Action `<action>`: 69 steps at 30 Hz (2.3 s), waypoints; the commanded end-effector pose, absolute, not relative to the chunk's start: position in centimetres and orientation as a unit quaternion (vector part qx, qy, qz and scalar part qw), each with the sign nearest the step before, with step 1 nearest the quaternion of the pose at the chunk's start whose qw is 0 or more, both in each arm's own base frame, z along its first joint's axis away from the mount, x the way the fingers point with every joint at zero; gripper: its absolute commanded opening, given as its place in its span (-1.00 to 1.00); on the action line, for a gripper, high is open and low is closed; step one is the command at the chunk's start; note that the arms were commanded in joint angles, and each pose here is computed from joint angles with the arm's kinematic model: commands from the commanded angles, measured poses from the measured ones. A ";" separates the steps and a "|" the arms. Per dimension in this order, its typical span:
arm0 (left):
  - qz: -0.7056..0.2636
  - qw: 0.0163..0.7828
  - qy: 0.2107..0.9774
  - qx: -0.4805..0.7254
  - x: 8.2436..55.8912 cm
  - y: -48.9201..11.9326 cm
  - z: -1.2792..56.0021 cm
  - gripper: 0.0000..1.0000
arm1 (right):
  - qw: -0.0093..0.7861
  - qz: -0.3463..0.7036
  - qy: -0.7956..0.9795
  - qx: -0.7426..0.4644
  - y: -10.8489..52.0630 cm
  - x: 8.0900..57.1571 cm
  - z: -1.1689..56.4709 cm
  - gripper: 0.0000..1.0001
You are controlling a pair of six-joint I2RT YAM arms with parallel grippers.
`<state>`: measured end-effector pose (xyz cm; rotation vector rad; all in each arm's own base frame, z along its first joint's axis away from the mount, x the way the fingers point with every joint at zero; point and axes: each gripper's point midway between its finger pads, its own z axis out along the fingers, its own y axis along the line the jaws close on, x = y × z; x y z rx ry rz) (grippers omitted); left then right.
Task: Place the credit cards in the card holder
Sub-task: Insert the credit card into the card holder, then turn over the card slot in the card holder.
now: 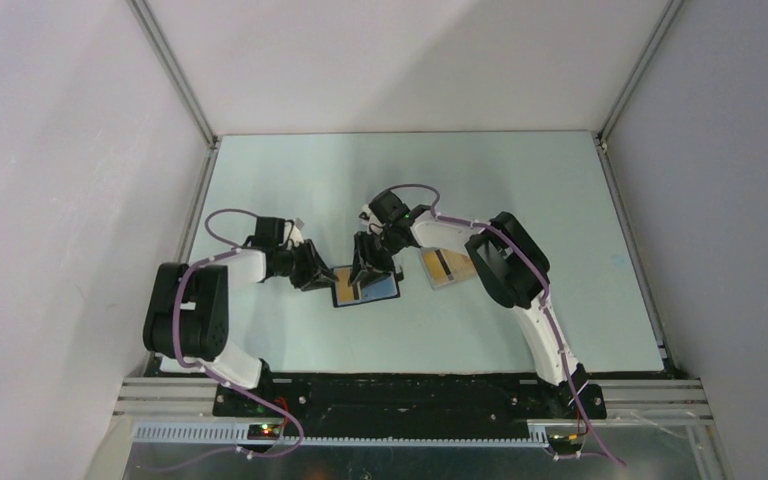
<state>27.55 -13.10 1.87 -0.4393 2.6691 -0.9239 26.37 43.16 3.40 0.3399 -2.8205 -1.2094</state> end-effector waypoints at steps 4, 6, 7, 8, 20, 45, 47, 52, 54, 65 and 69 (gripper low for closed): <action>-0.327 0.153 0.923 -0.131 28.7 -13.8 2.2 -0.31 | 0.020 -0.400 -0.910 0.103 44.1 27.2 3.5 -0.16; -0.327 0.156 0.923 -0.130 28.8 -13.8 2.4 -0.31 | 0.023 -0.402 -0.910 0.103 44.2 27.1 3.5 -0.17; -0.328 0.156 0.923 -0.130 28.8 -13.8 2.5 -0.32 | 0.024 -0.405 -0.908 0.103 44.2 27.1 3.6 -0.18; -0.329 0.160 0.922 -0.129 28.9 -13.8 2.7 -0.33 | 0.023 -0.412 -0.905 0.103 44.4 27.1 3.9 -0.18; -0.344 0.180 0.914 -0.118 28.7 -14.1 4.8 -0.40 | 0.016 -0.484 -0.871 0.081 45.1 27.8 6.8 -0.34; -0.247 0.181 0.948 -0.083 28.0 -12.0 5.2 -0.32 | 0.009 -0.469 -0.879 0.083 44.3 28.0 6.3 -0.43; -0.257 0.180 0.946 -0.078 28.1 -12.6 5.6 -0.34 | 0.009 -0.468 -0.880 0.083 44.3 28.0 6.2 -0.43; -0.266 0.164 0.947 -0.069 28.3 -13.7 5.3 -0.43 | 0.010 -0.467 -0.880 0.082 44.3 28.0 6.2 -0.54; -0.256 0.164 0.950 -0.073 28.5 -13.4 4.9 -0.44 | 0.008 -0.465 -0.882 0.082 44.2 28.1 6.1 -0.54; -0.230 0.146 0.960 -0.060 28.2 -13.7 3.2 -0.44 | 0.002 -0.434 -0.896 0.091 43.7 28.0 5.2 -0.54; -0.235 0.139 0.961 -0.050 28.3 -14.4 3.1 -0.54 | 0.005 -0.431 -0.897 0.092 43.7 27.8 4.9 -0.54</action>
